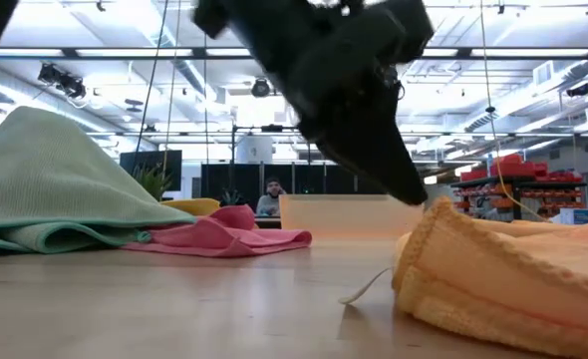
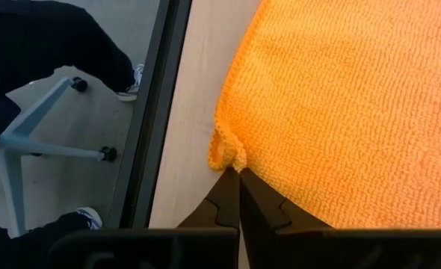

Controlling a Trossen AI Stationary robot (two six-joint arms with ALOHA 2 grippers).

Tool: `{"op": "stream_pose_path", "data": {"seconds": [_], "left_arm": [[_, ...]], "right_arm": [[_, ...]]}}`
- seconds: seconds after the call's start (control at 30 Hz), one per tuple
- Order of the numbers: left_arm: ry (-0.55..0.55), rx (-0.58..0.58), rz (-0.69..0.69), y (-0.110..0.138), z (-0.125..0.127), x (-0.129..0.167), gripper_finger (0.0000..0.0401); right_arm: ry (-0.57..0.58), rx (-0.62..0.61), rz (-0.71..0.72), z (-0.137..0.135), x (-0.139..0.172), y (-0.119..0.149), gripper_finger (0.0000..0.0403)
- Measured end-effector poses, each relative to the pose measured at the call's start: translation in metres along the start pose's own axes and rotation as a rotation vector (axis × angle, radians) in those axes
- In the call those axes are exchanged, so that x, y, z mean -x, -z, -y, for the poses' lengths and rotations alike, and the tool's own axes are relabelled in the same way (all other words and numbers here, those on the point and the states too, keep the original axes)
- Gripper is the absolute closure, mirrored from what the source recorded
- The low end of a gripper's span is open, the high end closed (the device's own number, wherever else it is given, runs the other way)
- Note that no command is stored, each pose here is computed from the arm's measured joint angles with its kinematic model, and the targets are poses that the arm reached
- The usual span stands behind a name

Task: Fold microfiber towels
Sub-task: Fold the left orange microfiber cloth

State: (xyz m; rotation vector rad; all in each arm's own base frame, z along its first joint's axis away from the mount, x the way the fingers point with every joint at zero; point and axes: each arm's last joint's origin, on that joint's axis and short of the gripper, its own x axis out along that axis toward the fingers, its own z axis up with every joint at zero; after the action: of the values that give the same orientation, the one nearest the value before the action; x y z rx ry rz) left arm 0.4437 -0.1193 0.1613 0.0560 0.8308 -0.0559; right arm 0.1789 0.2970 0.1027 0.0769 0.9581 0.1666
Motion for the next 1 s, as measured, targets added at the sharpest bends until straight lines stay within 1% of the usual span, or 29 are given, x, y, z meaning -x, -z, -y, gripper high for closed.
{"op": "stream_pose_path", "data": {"seconds": [0.07,0.1,0.13,0.2,0.27,0.4,0.47,0.53,0.57,0.63,0.87,0.93,1.0], "left_arm": [[-0.008,0.055,-0.011,-0.002,-0.024,-0.003,0.0327],[0.011,0.067,-0.018,-0.002,-0.035,-0.006,0.0325],[0.031,0.062,-0.006,-0.003,-0.046,-0.008,0.0321],[0.04,0.008,0.014,-0.005,-0.06,-0.01,0.0304],[0.014,-0.046,0.054,-0.009,-0.072,-0.011,0.0282],[-0.013,-0.089,0.098,-0.014,-0.089,-0.011,0.0233],[0.012,-0.088,0.115,-0.012,-0.096,-0.017,0.0217],[0.044,-0.079,0.109,-0.006,-0.1,-0.028,0.0209],[0.049,-0.077,0.124,-0.004,-0.101,-0.035,0.0208],[0.046,-0.074,0.1,0.002,-0.105,-0.042,0.021],[0.045,-0.019,0.105,0.002,-0.118,-0.041,0.0235],[0.063,-0.006,0.114,0.003,-0.118,-0.045,0.024],[0.069,-0.003,0.092,0.01,-0.117,-0.052,0.0245]], "right_arm": [[-0.001,-0.002,0.003,0.0,0.0,0.0,0.0397],[-0.002,-0.003,0.004,0.0,0.0,0.0,0.0397],[-0.003,-0.003,0.004,0.0,0.0,0.0,0.0397],[-0.004,-0.003,0.006,0.0,0.0,0.0,0.0397],[-0.002,-0.002,0.009,0.0,0.0,0.0,0.0397],[0.006,0.004,0.017,0.0,0.0,0.0,0.0397],[0.006,0.01,0.017,0.0,0.0,0.0,0.0397],[0.008,0.016,0.017,0.0,0.0,0.0,0.0397],[0.009,0.019,0.017,0.0,0.0,0.0,0.0397],[0.01,0.02,0.017,0.0,0.0,0.0,0.0397],[0.012,0.021,0.019,0.0,-0.001,0.0,0.0397],[0.011,0.021,0.019,0.0,0.0,0.0,0.0397],[0.014,0.022,0.02,0.0,0.0,0.0,0.0397]]}}
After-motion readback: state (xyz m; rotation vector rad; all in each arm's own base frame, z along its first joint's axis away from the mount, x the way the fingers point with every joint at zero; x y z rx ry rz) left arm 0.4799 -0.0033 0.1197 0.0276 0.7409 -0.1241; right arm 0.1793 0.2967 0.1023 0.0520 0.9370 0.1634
